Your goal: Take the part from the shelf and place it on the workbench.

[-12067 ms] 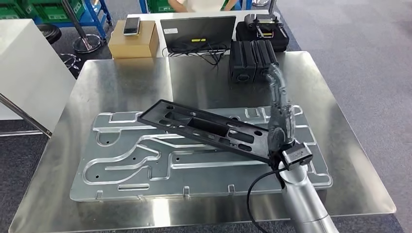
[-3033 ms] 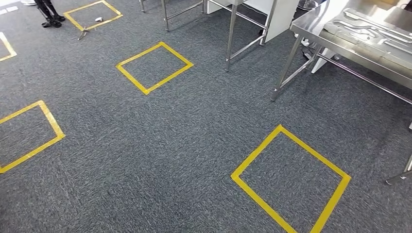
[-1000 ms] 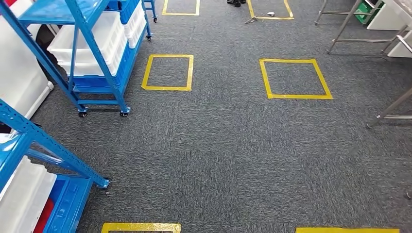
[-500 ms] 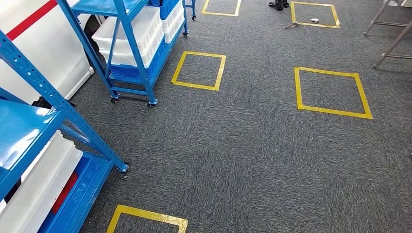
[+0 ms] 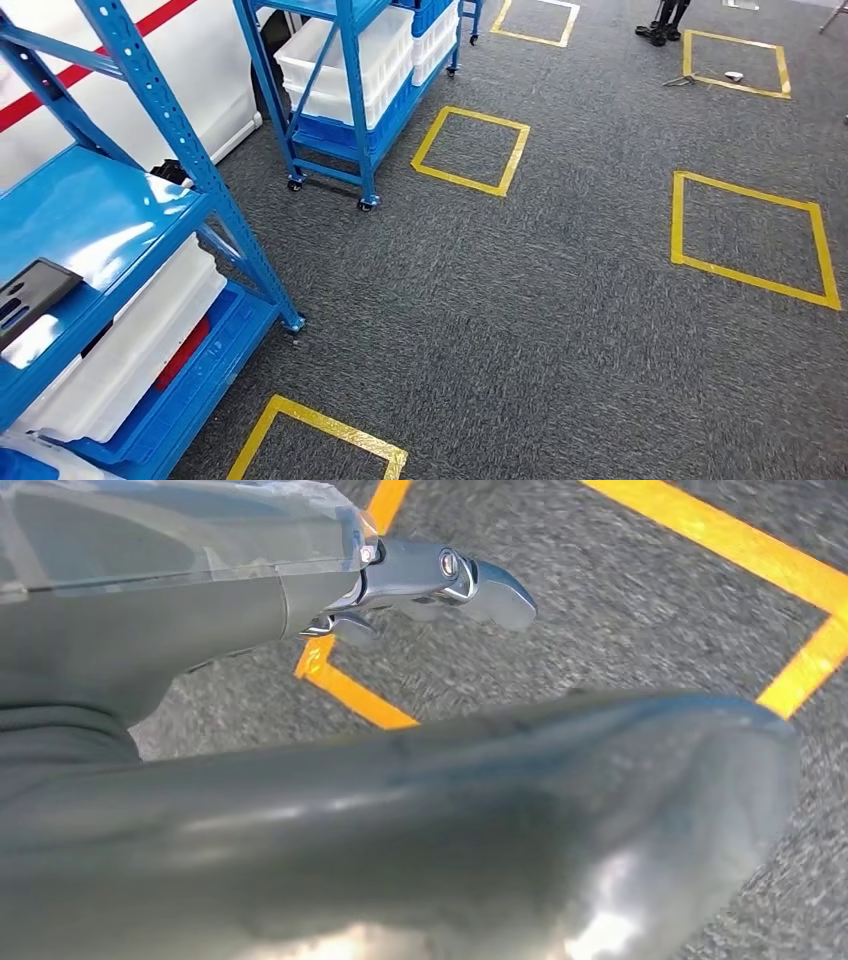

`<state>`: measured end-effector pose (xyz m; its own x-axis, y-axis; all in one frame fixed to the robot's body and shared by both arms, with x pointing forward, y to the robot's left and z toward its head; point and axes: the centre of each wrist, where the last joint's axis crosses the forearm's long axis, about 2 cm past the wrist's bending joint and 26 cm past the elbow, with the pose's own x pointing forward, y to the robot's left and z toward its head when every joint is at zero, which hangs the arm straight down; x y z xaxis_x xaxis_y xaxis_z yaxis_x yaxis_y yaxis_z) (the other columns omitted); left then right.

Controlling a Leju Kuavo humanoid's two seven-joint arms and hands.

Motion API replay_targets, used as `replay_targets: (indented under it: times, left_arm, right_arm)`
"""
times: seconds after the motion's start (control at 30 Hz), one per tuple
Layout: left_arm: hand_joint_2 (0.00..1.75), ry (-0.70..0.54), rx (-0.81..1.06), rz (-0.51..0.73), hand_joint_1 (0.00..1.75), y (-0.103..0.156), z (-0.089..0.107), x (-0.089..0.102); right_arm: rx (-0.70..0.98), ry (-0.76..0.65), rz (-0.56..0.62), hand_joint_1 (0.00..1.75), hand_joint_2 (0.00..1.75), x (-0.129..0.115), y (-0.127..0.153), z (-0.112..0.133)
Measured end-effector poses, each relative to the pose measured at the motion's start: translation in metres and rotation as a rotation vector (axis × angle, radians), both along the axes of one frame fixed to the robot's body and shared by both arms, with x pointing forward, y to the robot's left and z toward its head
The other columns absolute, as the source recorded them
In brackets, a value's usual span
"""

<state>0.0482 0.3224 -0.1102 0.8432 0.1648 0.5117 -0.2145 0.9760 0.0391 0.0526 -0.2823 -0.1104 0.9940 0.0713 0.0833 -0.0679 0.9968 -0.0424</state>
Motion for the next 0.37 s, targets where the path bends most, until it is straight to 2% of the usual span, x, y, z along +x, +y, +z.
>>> replay_targets:
  times: [0.37]
  left_arm:
    - [0.00, -0.003, 0.003, 0.001, 0.00, 0.0006, -0.0002, -0.0022]
  right_arm:
    - [-0.003, -0.003, -0.004, 0.00, 0.00, -0.0020, 0.0005, -0.0002]
